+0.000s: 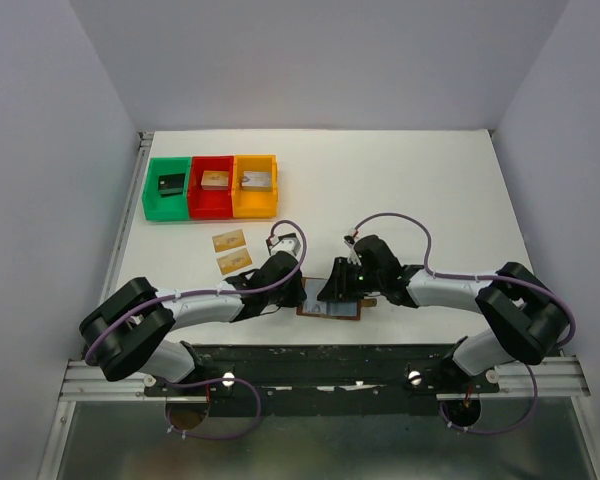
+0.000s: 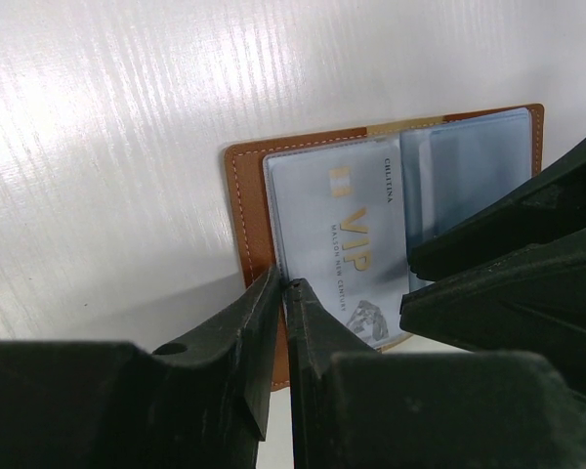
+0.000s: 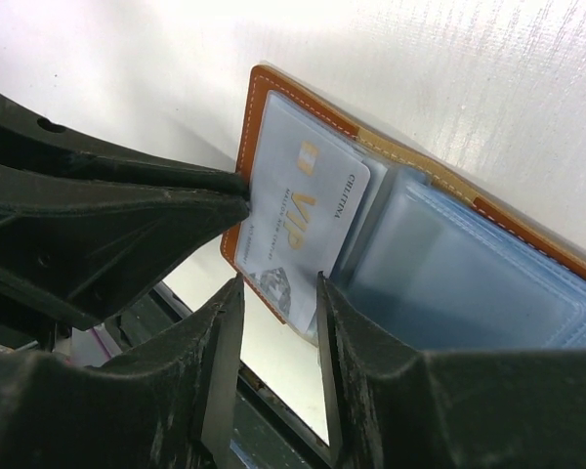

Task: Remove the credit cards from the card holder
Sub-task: Remove the credit card from the card holder.

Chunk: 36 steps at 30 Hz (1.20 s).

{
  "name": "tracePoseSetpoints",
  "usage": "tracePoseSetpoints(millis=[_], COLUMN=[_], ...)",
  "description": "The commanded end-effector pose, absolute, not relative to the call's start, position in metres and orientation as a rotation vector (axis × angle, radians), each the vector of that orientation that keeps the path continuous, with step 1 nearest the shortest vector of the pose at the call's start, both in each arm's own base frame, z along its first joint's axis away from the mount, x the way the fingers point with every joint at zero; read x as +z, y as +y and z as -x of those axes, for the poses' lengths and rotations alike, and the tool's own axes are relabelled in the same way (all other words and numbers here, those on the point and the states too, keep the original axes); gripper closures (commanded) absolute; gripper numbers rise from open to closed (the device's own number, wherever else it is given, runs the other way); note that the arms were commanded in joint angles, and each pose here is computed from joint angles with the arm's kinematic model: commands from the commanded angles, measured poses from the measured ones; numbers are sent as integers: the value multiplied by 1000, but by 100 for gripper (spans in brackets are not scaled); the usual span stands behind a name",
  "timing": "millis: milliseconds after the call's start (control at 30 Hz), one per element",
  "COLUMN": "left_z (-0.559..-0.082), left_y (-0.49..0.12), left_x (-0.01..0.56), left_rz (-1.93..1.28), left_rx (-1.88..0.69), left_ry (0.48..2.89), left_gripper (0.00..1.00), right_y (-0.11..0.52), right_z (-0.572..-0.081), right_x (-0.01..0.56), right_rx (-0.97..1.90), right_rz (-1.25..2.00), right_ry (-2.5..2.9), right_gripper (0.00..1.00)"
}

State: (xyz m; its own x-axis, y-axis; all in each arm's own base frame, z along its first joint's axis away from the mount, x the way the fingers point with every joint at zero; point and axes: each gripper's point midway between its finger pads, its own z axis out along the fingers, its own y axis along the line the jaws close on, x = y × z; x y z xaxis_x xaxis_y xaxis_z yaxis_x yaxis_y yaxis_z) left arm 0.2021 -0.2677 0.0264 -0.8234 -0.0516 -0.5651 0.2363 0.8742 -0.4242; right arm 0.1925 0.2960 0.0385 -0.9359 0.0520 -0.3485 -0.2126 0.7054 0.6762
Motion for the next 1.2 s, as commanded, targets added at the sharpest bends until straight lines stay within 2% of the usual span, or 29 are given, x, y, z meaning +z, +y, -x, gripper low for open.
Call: tracePoseSetpoints(millis=[0,833,967,1167], left_z=[-197,-194,-195,-195], left_y=[-250,-251,-252,-252], left_x=[10,8,9,12], left_rz=[-122,-111,-111,-113], left_rx=[-563,-588,-592,-589], left_ry=[2501,2501,2499,2500], left_gripper=[75,75,75,72], right_y=[289,295,296,294], right_z=[-192,-190,-190,-190], right_x=[26,18,19,15], right_rx=[1039,1105,1137,1194], right_rz=[106,75,58,0], right_ry=[2597,2595,2576,2559], right_gripper=[56,56,60,74])
